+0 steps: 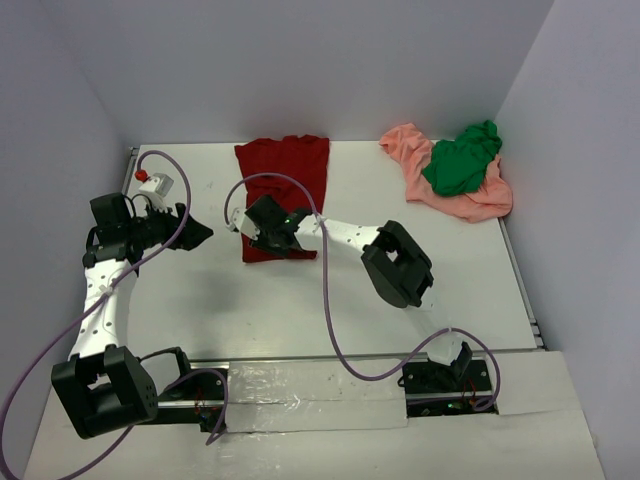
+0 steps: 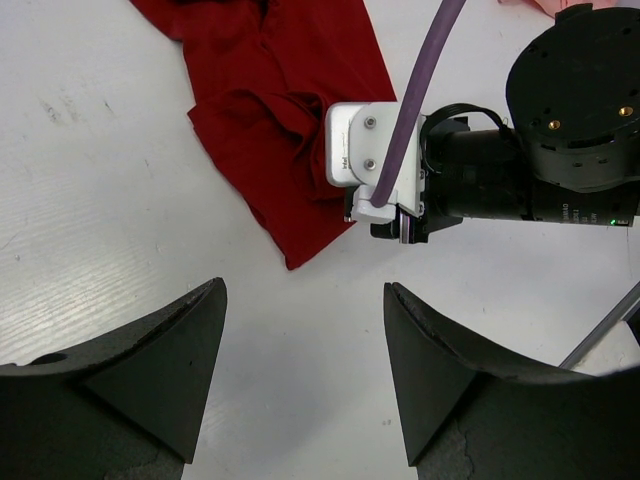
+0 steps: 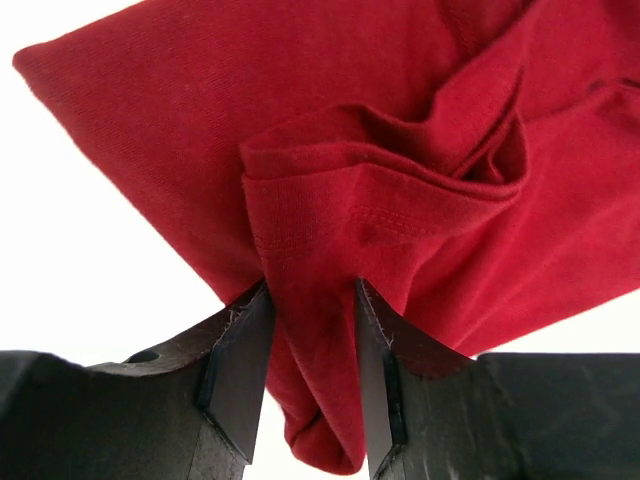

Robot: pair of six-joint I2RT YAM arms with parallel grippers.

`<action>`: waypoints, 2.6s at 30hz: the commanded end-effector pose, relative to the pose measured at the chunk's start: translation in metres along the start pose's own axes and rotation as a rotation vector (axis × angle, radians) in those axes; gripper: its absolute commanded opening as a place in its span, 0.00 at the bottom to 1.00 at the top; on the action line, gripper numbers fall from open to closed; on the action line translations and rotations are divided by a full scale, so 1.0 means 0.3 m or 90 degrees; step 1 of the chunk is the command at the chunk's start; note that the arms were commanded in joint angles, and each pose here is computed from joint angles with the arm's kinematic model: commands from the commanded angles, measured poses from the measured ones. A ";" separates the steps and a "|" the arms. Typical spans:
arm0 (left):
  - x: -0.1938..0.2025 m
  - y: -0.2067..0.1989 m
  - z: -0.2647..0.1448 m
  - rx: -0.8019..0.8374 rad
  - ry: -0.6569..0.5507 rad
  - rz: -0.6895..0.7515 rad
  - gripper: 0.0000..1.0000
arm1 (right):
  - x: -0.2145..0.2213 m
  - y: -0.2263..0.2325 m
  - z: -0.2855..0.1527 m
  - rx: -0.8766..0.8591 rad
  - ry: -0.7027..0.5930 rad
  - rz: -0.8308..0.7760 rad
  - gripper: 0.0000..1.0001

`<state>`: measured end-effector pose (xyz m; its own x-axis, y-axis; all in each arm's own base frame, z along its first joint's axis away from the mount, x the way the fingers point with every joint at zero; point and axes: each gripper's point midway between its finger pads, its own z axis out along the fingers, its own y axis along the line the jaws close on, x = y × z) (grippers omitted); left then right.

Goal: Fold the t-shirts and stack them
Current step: Fold the tshirt

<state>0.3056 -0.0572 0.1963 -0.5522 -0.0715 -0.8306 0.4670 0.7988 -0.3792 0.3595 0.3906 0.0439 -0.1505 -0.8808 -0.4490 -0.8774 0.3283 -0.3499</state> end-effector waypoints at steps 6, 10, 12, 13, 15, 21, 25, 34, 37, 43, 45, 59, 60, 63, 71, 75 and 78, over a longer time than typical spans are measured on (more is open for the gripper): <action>-0.019 -0.006 0.001 0.017 -0.015 0.025 0.73 | -0.075 -0.108 -0.066 0.090 -0.048 0.006 0.45; -0.019 -0.003 0.004 0.019 -0.014 0.024 0.73 | -0.093 -0.099 -0.102 0.072 -0.054 0.005 0.45; -0.018 -0.002 0.005 0.018 -0.014 0.025 0.73 | -0.094 -0.095 -0.114 0.067 -0.052 0.007 0.46; -0.017 0.000 0.006 0.017 -0.013 0.025 0.73 | -0.096 -0.095 -0.121 0.065 -0.053 0.006 0.46; -0.016 -0.003 0.006 0.020 -0.013 0.025 0.73 | -0.097 -0.089 -0.129 0.062 -0.053 0.005 0.47; -0.015 0.000 0.006 0.019 -0.013 0.025 0.73 | -0.099 -0.061 -0.158 0.042 -0.048 0.006 0.49; -0.016 -0.002 0.004 0.019 -0.013 0.026 0.73 | -0.100 -0.066 -0.174 0.054 -0.051 0.003 0.50; -0.023 -0.013 -0.003 0.021 -0.017 0.031 0.73 | -0.079 -0.071 -0.136 0.073 -0.039 -0.009 0.50; -0.020 -0.014 -0.004 0.021 -0.016 0.031 0.73 | -0.067 -0.061 -0.108 0.070 -0.032 -0.011 0.50; -0.021 -0.015 -0.006 0.020 -0.017 0.031 0.73 | -0.046 -0.068 -0.067 0.085 -0.020 -0.019 0.49; -0.020 -0.014 -0.007 0.019 -0.016 0.030 0.73 | -0.044 -0.070 -0.060 0.083 -0.020 -0.018 0.48; -0.021 -0.015 -0.008 0.020 -0.016 0.029 0.73 | -0.001 -0.028 -0.002 0.030 0.007 -0.003 0.47; -0.021 -0.014 -0.008 0.019 -0.016 0.030 0.73 | 0.001 -0.025 0.001 0.027 0.007 -0.001 0.47; -0.020 -0.015 -0.006 0.020 -0.015 0.031 0.73 | 0.004 -0.018 0.002 0.021 0.009 0.000 0.43; -0.015 -0.014 -0.004 0.021 -0.014 0.028 0.73 | 0.017 -0.011 -0.001 0.016 0.014 -0.007 0.14; -0.015 -0.015 -0.005 0.021 -0.014 0.027 0.73 | 0.011 -0.025 -0.010 0.026 0.009 -0.005 0.03; -0.015 -0.018 -0.005 0.024 -0.014 0.029 0.73 | -0.003 -0.062 -0.026 0.054 -0.003 0.000 0.01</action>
<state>0.3057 -0.0575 0.1941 -0.5512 -0.0611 -0.8322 0.4770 0.7952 -0.3743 0.3593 0.3826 0.0349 -0.1495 -0.8996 -0.4102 -0.8674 0.3186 -0.3824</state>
